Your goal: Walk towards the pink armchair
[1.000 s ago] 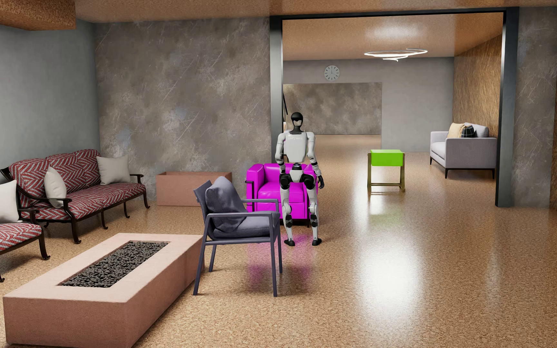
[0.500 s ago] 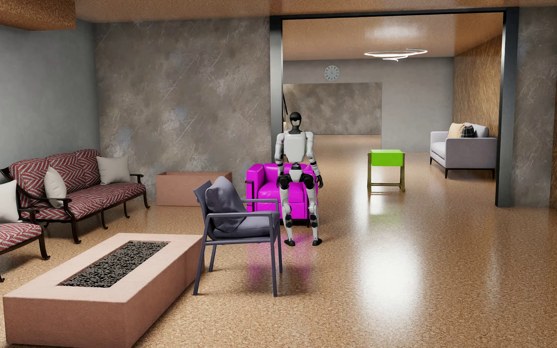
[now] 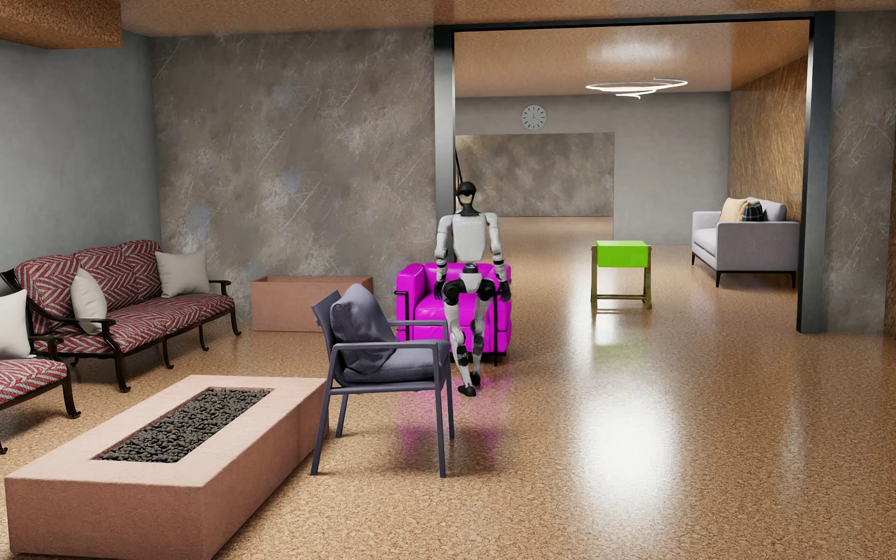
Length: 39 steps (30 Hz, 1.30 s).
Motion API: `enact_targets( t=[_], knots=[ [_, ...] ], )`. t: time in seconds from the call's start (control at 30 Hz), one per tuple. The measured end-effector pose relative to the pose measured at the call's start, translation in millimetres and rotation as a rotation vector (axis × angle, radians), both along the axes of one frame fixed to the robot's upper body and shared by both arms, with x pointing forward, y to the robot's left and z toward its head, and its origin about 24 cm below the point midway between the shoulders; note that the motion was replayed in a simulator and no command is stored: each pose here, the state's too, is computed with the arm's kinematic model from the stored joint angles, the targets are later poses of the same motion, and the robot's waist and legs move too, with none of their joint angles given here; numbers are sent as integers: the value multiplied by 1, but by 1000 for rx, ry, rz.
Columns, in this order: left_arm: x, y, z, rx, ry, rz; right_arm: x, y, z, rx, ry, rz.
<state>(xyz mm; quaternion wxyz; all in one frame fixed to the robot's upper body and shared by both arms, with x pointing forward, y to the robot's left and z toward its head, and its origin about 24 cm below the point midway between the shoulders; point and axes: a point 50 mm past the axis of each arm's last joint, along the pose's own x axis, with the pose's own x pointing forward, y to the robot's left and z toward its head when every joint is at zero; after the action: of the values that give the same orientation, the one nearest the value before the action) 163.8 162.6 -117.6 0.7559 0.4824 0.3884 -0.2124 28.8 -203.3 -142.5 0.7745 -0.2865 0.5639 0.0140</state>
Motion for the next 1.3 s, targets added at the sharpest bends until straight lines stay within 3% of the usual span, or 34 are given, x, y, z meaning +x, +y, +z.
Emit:
enact_targets(
  t=[0.17, 0.27, 0.37, 0.47, 0.7, 0.9, 1.07, 1.17, 1.3],
  knots=[
    [7, -6, -4, -20, -10, 70, -7, -5, -4, -20, 75, 21],
    [-17, 8, -18, 30, 67, 131, 4, -8, -4, -47, 45, -19],
    [-41, 31, -27, 89, 203, 115, 30, 1, 2, -27, -81, 9],
    [-60, 50, -28, 128, 214, 212, 52, 4, 11, -24, -187, 14],
    [-79, 44, -35, 88, 288, 235, 68, 6, 17, -20, -261, 89],
    [-61, 20, -33, 50, 238, 185, 49, -1, 6, -53, -128, 6],
    [-27, 17, -23, 49, 122, 153, 25, -4, -1, -28, -36, -2],
    [-10, 27, -16, 84, 87, 132, 21, -5, -1, -20, -45, -75],
    [10, 44, -9, 183, 94, 40, 15, -8, -2, -26, -30, -73]
  ],
)
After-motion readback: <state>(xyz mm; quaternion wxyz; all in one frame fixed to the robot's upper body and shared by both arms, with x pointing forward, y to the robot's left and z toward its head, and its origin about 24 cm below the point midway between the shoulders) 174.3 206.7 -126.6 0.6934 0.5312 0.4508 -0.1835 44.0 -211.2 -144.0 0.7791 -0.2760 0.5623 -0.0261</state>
